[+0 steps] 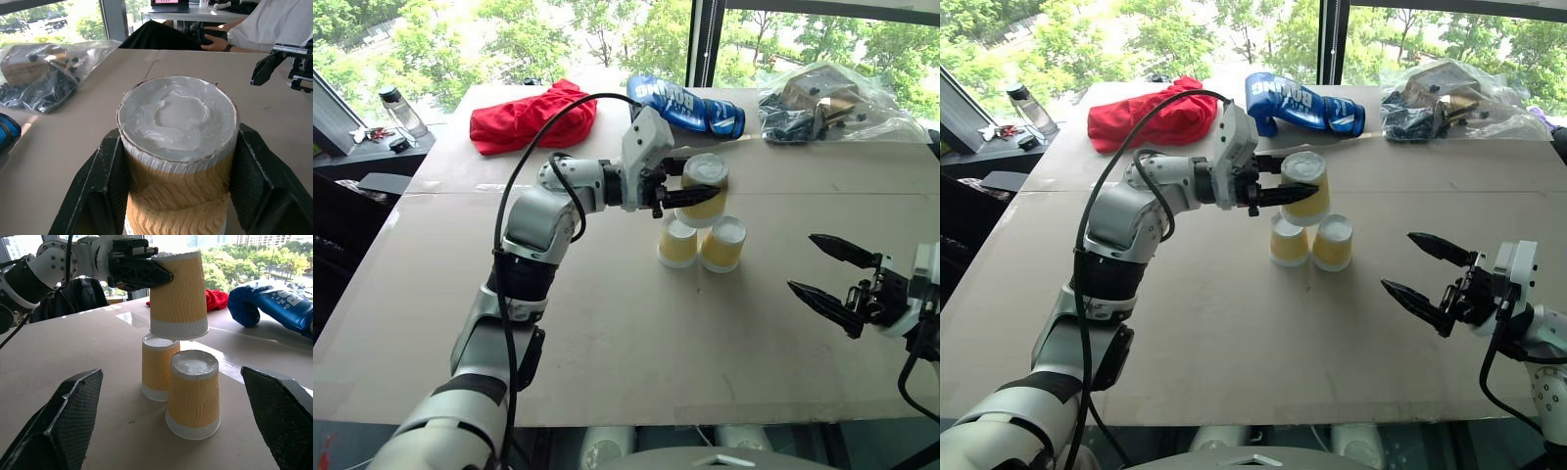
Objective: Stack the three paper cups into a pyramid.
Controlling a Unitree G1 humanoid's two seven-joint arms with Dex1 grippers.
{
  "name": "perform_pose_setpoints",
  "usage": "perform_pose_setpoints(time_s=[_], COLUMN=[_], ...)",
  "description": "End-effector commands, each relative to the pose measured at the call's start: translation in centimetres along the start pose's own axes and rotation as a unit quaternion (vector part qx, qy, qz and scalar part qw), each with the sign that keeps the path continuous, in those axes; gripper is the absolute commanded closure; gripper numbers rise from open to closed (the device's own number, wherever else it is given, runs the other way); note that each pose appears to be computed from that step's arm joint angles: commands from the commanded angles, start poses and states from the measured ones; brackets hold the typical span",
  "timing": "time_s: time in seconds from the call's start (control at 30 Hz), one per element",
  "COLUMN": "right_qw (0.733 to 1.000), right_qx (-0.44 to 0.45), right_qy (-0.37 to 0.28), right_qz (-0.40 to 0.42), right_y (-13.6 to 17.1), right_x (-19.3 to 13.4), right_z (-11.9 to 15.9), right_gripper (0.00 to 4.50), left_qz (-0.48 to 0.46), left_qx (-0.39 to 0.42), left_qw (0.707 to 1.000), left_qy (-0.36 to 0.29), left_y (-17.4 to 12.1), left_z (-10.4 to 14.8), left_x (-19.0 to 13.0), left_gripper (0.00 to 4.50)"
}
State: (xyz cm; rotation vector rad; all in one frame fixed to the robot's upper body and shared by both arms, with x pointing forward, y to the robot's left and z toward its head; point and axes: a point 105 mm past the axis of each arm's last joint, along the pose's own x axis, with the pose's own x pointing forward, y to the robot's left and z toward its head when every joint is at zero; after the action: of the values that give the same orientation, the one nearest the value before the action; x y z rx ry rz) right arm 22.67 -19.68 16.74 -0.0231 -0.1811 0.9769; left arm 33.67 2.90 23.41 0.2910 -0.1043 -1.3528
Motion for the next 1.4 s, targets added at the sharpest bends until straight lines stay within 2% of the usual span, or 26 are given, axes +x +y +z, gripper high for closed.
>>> perform_pose_setpoints(time_s=[0.03,0.13,0.3,0.57,0.63,0.7,0.73,1.17,1.4], right_qw=[1.000,0.999,0.999,0.999,0.999,0.999,0.999,0.999,0.999], right_qx=[-0.027,-0.029,-0.032,-0.031,-0.031,-0.032,-0.033,-0.033,-0.031], right_qy=[-0.012,-0.014,-0.014,-0.017,-0.017,-0.016,-0.016,-0.010,-0.004], right_qz=[-0.005,-0.007,-0.009,-0.011,-0.012,-0.013,-0.014,-0.017,-0.015], right_y=[0.0,0.1,0.1,0.3,0.3,0.3,0.3,0.2,0.1], right_x=[-0.3,-0.2,-0.2,0.1,0.1,0.0,0.1,-0.3,-0.3], right_z=[1.1,1.2,1.3,1.3,1.3,1.4,1.4,1.3,1.0], right_gripper=[0.00,0.00,0.00,0.00,0.00,0.00,0.00,0.00,0.00], left_qz=[-0.012,-0.020,-0.036,-0.024,-0.029,-0.030,-0.031,-0.042,-0.031], left_qx=[0.030,0.035,0.027,0.022,0.019,0.019,0.018,0.013,0.006], left_qw=[0.999,0.999,0.999,0.999,0.999,0.999,0.999,0.999,0.999], left_qy=[-0.021,-0.023,-0.001,-0.011,-0.010,-0.007,-0.006,-0.024,-0.013], left_y=[-0.2,-0.2,-0.7,-0.5,-0.6,-0.7,-0.8,-1.5,-1.7], left_z=[1.4,1.6,0.4,0.1,0.1,-0.1,-0.3,0.5,-0.1], left_x=[0.4,1.0,1.0,1.3,1.3,1.3,1.2,0.6,-0.9], left_gripper=[2.23,2.23,2.23,2.23,1.36,0.67,0.08,0.03,0.03])
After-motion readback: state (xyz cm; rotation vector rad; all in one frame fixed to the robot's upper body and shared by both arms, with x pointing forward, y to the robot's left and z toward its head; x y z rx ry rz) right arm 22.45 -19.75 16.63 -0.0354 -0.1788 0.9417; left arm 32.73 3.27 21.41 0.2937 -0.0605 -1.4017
